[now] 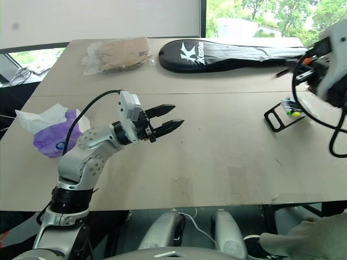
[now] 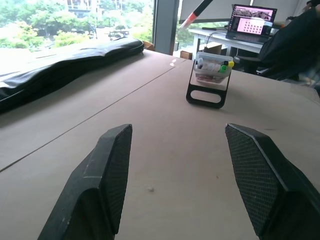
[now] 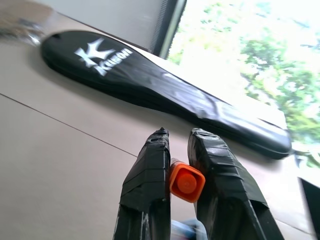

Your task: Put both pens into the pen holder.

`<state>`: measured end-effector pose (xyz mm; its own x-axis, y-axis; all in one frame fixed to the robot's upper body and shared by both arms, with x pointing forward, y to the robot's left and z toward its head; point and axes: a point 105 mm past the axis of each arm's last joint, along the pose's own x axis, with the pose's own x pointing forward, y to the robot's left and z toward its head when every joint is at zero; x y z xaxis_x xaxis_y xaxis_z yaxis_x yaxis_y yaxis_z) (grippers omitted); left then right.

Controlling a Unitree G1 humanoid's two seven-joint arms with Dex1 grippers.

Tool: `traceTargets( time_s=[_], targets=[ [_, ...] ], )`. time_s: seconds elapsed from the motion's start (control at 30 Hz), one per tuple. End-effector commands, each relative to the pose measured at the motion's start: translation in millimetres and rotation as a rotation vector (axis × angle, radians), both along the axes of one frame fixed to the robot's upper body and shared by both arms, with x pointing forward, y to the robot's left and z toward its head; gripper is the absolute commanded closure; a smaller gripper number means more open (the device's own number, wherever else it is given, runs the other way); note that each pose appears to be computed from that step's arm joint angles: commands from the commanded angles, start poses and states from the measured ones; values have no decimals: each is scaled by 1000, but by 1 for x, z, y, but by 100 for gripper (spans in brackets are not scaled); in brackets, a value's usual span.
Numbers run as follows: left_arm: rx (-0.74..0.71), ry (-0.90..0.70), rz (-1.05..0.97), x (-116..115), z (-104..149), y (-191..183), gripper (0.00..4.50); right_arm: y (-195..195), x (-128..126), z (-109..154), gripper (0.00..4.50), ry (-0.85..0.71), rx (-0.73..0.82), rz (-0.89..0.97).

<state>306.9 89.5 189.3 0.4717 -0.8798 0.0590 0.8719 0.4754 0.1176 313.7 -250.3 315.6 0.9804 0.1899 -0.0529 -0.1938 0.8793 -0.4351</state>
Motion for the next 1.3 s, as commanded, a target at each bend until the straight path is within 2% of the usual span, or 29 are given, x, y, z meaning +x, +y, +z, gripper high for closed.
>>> traceTargets(
  time_s=[0.03,0.47,1.1,1.3],
  targets=[
    [4,-67,-47,-9,13,-11,149,-8,-6,6,438,-10,-66,-38],
    [-21,6,-196,-29,18,-19,149,-15,-16,-15,438,127,-182,-86],
    [4,-5,-157,-32,14,-17,149,-5,2,-44,438,194,-287,-69],
    [-3,-2,-141,-32,14,-16,149,5,4,-19,438,107,-212,-38]
  ],
)
